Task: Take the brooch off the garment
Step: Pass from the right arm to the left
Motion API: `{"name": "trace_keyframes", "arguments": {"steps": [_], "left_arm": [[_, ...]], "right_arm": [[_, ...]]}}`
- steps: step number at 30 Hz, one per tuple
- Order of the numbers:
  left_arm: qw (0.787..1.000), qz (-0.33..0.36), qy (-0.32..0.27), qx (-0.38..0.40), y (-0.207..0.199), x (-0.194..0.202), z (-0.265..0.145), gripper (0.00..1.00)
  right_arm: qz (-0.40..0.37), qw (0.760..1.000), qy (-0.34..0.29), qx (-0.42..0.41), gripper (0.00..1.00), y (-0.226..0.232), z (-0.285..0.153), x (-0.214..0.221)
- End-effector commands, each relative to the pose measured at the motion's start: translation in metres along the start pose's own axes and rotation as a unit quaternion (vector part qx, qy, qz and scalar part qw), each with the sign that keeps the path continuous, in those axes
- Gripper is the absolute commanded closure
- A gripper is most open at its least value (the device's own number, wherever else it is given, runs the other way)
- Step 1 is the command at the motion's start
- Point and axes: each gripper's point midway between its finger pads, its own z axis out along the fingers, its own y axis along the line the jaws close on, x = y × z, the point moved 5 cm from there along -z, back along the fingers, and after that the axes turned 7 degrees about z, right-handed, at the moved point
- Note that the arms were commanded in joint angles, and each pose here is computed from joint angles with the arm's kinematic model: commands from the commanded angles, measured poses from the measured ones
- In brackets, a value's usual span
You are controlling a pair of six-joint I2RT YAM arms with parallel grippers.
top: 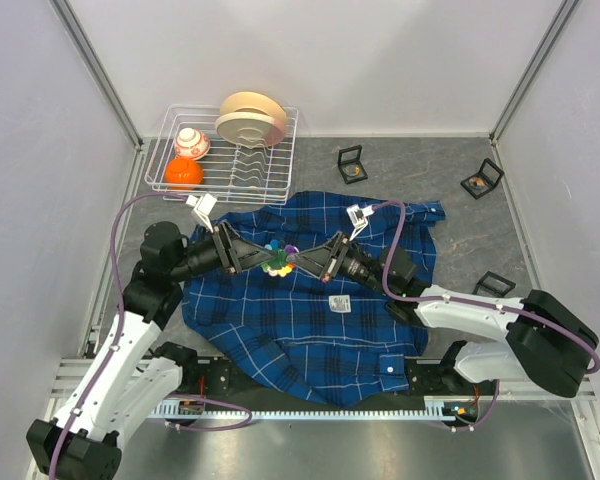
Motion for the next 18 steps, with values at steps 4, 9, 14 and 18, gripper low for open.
{"name": "trace_keyframes", "arguments": {"steps": [4,9,14,18], "left_arm": [[1.0,-0.006,0.0,0.006,-0.001,-0.002,0.007,0.46],[1.0,-0.004,0.008,0.012,-0.002,-0.001,0.012,0.46],[1.0,-0.006,0.018,0.013,-0.003,0.002,0.016,0.48],[1.0,-0.011,0.022,0.01,-0.001,0.003,0.019,0.53]], "right_arm": [[-0.022,0.999,-0.03,-0.03,1.0,0.025,0.004,-0.015],[-0.024,0.999,-0.028,-0.032,1.0,0.026,0.006,-0.015],[-0.026,0.999,-0.028,-0.029,1.0,0.026,0.007,-0.016],[-0.029,0.999,-0.027,-0.031,1.0,0.029,0.006,-0.016]]}}
